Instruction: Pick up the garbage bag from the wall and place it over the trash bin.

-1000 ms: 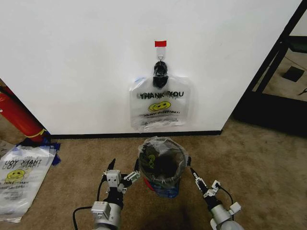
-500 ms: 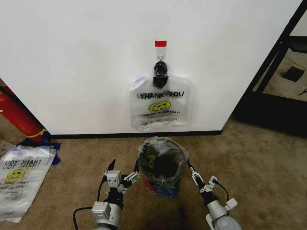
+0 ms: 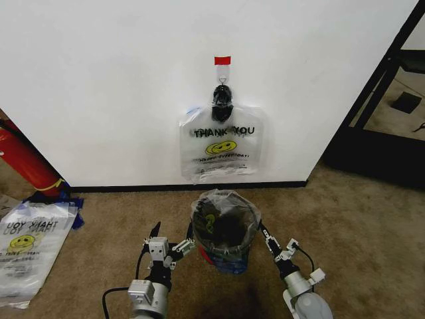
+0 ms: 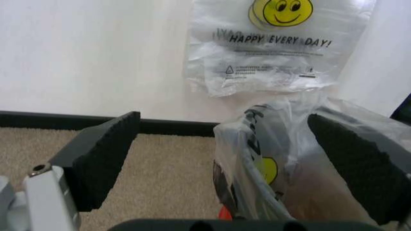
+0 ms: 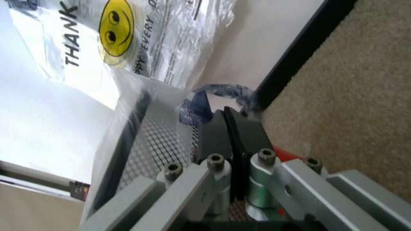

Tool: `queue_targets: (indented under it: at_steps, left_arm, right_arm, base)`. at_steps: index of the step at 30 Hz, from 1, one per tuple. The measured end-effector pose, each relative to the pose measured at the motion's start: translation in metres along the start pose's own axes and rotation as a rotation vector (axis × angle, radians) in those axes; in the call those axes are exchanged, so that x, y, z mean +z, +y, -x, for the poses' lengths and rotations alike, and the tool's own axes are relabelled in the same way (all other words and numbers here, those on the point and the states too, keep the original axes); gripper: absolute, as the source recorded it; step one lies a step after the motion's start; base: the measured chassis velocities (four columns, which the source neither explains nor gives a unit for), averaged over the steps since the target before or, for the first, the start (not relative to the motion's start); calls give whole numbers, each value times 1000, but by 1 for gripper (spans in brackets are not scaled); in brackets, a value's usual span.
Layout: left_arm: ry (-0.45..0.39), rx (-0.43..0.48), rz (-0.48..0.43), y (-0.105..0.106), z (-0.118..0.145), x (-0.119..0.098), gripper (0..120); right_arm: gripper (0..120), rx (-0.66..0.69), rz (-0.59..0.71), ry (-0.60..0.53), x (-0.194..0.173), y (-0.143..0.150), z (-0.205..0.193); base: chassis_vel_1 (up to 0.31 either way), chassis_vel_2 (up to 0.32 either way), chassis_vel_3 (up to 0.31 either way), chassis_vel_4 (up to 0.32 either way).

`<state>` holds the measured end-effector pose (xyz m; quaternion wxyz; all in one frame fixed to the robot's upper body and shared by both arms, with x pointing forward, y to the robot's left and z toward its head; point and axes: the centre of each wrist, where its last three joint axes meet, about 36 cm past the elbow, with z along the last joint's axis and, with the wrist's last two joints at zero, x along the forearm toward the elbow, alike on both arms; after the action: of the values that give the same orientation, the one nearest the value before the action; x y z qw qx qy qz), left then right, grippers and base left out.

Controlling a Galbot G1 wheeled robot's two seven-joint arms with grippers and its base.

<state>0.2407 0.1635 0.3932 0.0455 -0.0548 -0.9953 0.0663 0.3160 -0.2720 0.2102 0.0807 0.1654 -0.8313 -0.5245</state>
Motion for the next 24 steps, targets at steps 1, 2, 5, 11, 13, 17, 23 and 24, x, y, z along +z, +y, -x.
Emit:
queue_targets:
  at_steps: [1,2,5,11,13,17,23,24]
  left_arm:
    - [0,0,0,0,0,0,100]
    - [0,-1,-1,0,0,0,100]
    - [1,-2,-1,0,-1,0,100]
    - [3,4,-7,-3,-2,1,100]
    - [4,6,-7,-3,-2,1,100]
    - [4,7,-4,-3,-2,1,100]
    - [1,5,-3,-2,-3,1,100]
    - [1,5,-3,-2,-2,1,100]
  right_arm:
    - [0,5,-2,-3,1,0,-5]
    - [0,6,-3,-5,2,0,-10]
    - [0,4,-5,-7,3,1,-19]
    - [26,-19,-5,-38,0,10,-28]
    - [30,-23,-6,-41,0,12,-27]
    - [46,-34,-18,-43,0,14,-22]
    - [65,-46,-28,-35,-3,14,-8]
    - [62,-44,-29,-34,-4,14,-4]
  base:
    - [0,0,0,0]
    - [0,0,0,0]
    - [0,0,0,0]
    - [0,0,0,0]
    - [0,0,0,0]
    - [0,0,0,0]
    - [0,0,0,0]
    - [0,0,0,0]
